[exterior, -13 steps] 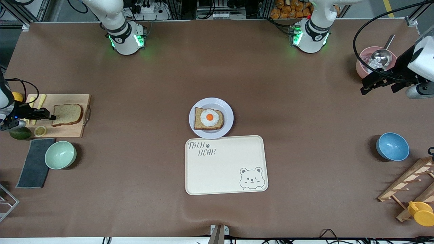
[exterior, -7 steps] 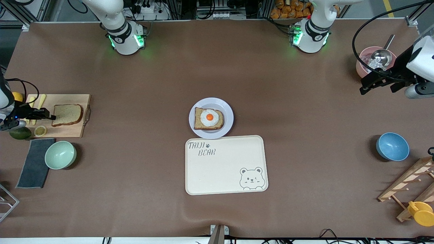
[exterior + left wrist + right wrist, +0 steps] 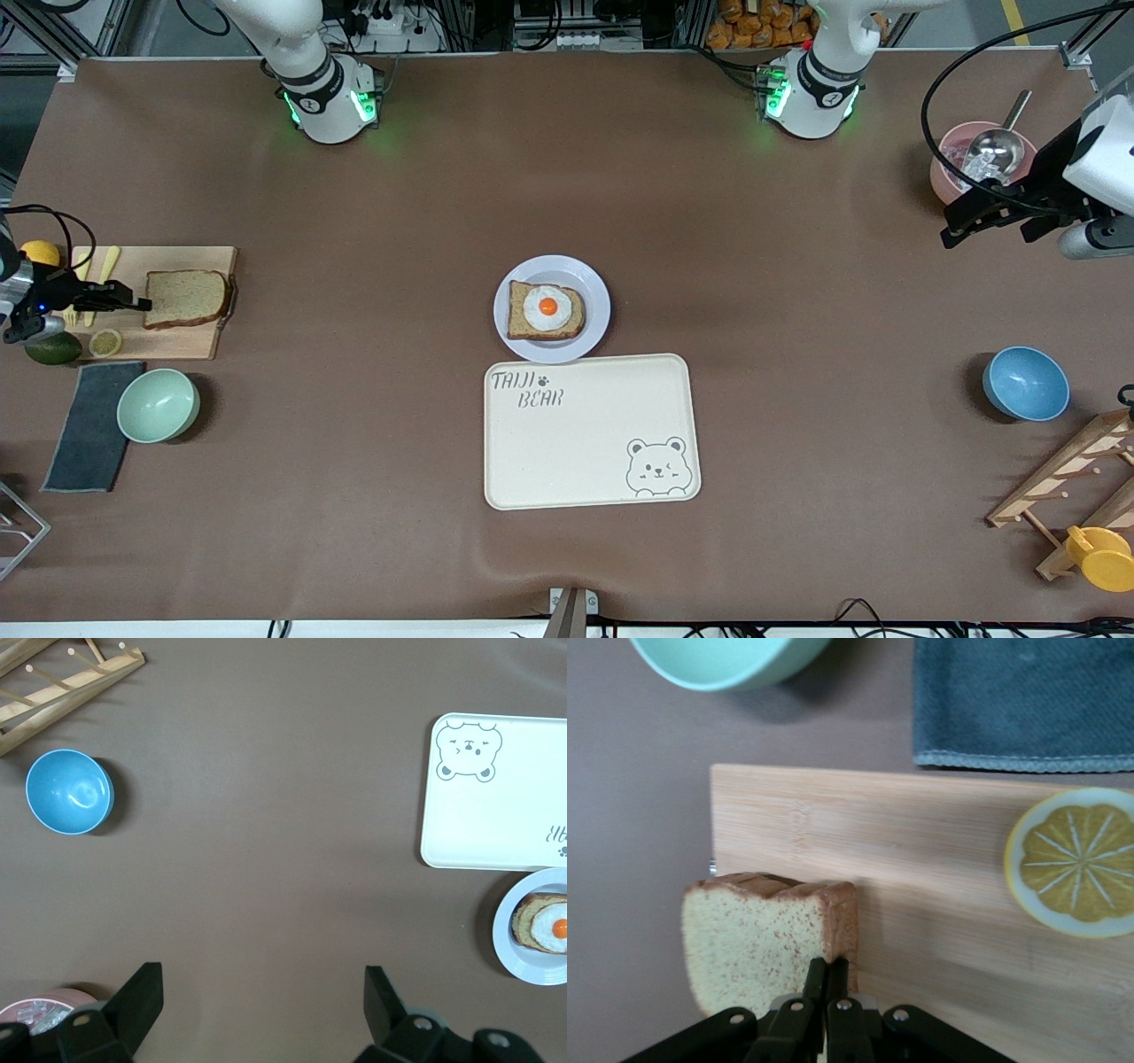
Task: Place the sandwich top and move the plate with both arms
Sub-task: 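Grasp the bread slice edge with the right gripper and lift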
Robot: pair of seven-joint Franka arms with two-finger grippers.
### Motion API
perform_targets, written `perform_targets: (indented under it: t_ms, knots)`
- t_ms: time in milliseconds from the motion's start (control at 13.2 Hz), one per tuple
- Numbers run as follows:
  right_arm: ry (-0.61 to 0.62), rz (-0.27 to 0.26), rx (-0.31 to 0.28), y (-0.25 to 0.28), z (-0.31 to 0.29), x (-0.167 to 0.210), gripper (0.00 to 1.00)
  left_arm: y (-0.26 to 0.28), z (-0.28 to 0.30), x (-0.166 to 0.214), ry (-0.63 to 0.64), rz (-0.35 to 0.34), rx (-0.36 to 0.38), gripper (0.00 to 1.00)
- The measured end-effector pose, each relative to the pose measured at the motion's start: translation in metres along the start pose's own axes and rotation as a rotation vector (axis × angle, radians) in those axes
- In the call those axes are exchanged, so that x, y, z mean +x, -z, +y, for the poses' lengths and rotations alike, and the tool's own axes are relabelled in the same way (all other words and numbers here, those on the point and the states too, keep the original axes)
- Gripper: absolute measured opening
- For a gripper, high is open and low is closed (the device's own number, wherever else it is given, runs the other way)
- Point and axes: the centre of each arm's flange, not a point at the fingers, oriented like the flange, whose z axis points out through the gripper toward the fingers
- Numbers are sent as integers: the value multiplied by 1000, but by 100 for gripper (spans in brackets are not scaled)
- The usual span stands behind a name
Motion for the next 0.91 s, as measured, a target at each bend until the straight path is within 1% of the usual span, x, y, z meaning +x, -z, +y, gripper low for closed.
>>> perform_targets:
  t_ms: [228,532,759,911]
  knots:
    - [-34,-27,42,17,-11,8,3,0,-1,0,3,-1,0,100]
    - [-38,-58,81,22,-21,12,3,0,-6,1,11,0,0,100]
    - [-47,-71,100,25,-24,12,3,-1,-7,2,13,-1,1,100]
    - [-52,-67,115,26,-26,13,3,-2,-6,2,12,-5,1,100]
